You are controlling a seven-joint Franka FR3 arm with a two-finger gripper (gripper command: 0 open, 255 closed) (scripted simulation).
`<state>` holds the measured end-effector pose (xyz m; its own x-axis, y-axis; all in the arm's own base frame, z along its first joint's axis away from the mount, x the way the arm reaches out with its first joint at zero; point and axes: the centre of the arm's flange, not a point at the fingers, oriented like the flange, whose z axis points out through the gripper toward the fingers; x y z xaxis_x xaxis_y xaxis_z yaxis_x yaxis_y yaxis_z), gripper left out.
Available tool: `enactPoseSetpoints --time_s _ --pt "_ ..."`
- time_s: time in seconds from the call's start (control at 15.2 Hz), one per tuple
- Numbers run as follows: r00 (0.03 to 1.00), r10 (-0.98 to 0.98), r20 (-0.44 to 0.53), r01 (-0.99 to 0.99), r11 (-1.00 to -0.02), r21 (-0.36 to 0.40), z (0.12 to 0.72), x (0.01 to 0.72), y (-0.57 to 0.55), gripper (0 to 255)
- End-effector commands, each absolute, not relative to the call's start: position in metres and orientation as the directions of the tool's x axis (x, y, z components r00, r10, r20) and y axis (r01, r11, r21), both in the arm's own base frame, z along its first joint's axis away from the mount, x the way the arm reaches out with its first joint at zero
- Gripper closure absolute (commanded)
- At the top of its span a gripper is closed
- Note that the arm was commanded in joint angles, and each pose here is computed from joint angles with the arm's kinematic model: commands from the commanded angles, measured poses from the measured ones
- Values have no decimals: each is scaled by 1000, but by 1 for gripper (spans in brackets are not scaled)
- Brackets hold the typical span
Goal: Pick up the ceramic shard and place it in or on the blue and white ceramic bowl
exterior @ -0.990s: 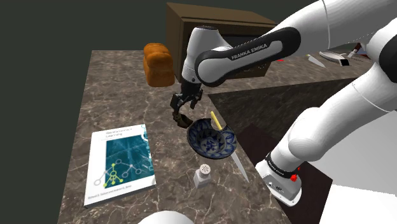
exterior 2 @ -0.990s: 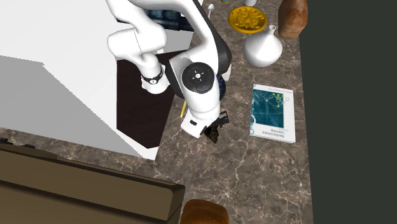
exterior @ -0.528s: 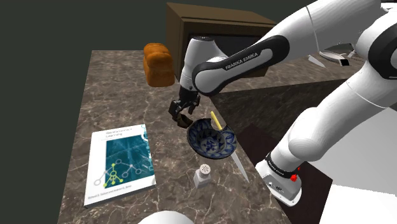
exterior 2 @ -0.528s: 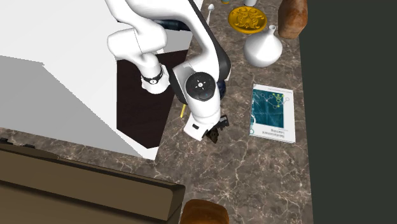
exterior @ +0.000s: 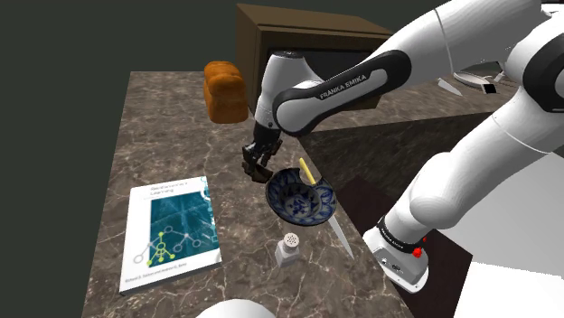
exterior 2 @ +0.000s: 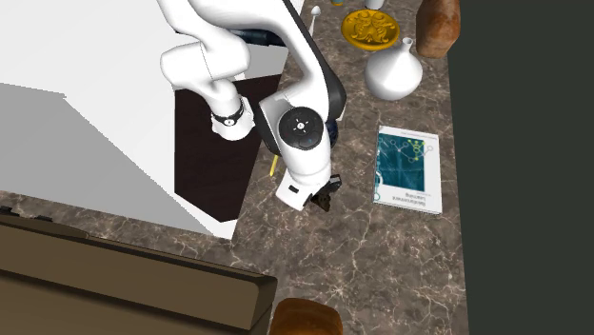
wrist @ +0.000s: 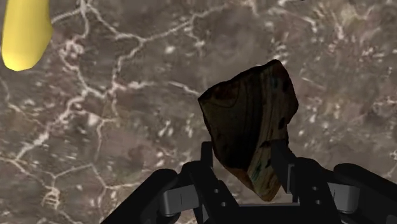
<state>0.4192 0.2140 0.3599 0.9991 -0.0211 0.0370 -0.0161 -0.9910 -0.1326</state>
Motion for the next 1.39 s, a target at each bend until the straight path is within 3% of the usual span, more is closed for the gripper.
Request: enactPoseSetpoints --time_s 0.0,0.92,0.99,1.19,1.32 --pt "999 -22 30 -18 -992 -129 356 419 212 255" --pt "999 -23 31 -18 -991 -129 383 419 212 255" --pt "999 -23 31 -18 -991 -129 383 419 212 0" --pt "958 -20 -287 -33 -999 -40 385 430 228 0" --pt "956 -20 -293 -33 -999 -38 380 429 229 0"
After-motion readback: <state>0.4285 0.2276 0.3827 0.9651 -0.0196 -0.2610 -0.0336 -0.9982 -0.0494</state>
